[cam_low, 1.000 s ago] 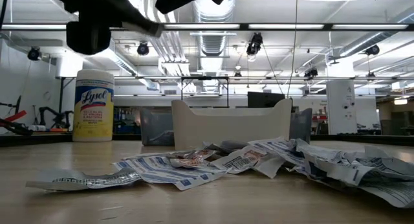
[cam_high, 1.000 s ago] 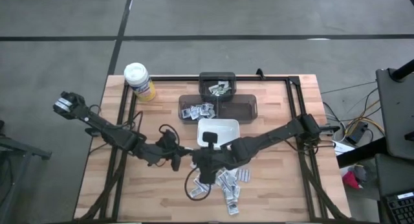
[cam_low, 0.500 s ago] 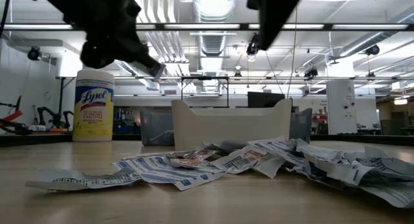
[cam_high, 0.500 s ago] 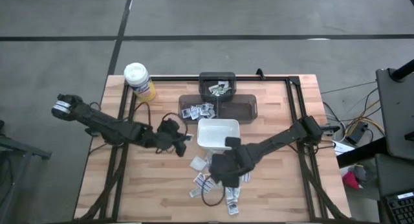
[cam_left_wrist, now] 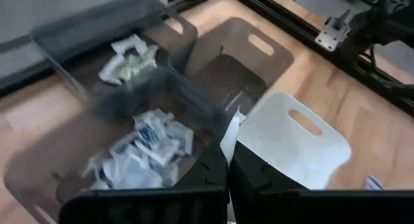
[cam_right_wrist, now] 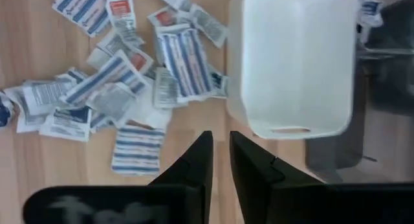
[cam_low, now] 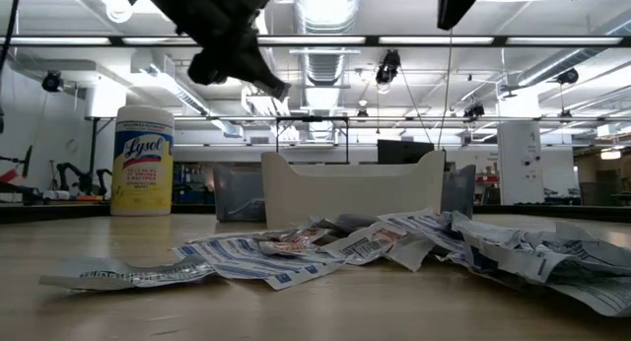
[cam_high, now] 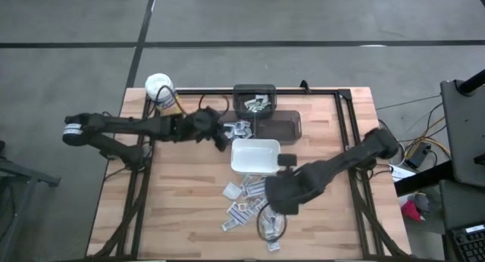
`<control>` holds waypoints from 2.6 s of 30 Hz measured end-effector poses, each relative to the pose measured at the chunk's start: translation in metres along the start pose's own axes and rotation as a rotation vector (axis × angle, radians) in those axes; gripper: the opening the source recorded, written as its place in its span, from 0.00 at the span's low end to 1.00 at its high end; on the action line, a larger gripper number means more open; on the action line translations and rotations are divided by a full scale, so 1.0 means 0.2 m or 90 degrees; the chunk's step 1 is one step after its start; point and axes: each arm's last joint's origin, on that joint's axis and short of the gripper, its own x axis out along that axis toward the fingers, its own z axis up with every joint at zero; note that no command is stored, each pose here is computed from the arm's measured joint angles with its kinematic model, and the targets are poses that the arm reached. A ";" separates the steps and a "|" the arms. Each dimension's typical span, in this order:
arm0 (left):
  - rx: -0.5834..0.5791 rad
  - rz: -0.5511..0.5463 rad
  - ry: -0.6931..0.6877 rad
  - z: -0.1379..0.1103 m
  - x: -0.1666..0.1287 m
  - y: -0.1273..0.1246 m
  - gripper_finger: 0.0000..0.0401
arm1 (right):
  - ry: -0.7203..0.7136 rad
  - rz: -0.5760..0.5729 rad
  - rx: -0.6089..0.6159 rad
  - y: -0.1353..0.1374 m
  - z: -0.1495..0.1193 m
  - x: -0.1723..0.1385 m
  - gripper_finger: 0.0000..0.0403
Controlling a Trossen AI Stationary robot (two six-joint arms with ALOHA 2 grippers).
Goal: Pick & Place First Aid Supplies
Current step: Put the alcohol pad into the left black bin
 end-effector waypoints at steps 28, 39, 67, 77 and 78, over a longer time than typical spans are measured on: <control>0.146 0.147 0.394 0.24 0.66 0.16 0.00 | -0.464 0.218 0.182 -0.47 -0.80 -0.17 0.08; 0.093 0.185 0.413 0.21 0.70 0.27 0.00 | -0.477 0.205 0.142 -0.50 -0.87 -0.14 0.08; 0.016 0.191 0.416 0.20 0.70 0.27 0.00 | -0.592 0.227 0.148 -0.60 -1.15 -0.06 0.08; 0.017 0.192 0.416 0.20 0.70 0.27 0.00 | -0.642 0.257 0.223 -0.61 -1.27 0.04 0.08; 0.017 0.192 0.416 0.20 0.70 0.27 0.00 | -0.645 0.260 0.226 -0.61 -1.27 0.05 0.08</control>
